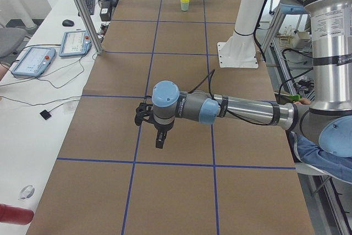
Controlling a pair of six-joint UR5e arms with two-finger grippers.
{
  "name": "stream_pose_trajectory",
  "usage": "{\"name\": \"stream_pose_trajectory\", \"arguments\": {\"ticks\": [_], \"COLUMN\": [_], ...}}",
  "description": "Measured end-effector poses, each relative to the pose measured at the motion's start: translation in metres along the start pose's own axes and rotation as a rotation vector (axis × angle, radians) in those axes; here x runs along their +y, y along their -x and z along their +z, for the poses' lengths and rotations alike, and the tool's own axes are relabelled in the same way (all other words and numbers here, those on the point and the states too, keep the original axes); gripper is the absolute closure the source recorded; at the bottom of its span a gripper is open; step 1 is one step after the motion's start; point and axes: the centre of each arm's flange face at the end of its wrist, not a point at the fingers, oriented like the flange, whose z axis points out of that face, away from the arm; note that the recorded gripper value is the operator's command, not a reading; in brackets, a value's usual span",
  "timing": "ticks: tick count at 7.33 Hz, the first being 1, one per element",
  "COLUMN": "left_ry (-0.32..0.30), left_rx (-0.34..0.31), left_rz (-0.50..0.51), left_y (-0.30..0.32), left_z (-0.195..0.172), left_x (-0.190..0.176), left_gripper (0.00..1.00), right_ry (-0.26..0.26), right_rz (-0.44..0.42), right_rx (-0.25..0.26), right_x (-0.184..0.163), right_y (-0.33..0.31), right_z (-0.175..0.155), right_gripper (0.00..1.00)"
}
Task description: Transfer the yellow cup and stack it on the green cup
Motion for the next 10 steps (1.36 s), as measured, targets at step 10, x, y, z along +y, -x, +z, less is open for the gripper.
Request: {"name": "stream_pose_trajectory", "arguments": {"ticks": [10], "left_ry": [-0.030], "left_rx": [0.020], "left_rz": [0.039], "left_y": [-0.028], "left_z": [-0.020], "left_x": [0.011], "left_gripper": [0.00], "right_ry": [0.053], "right_rz": [-0.125], "right_rx": [0.027], "right_x": [0.023], "right_y": [-0.033], "right_z": [0.022], "right_gripper": [0.00]}}
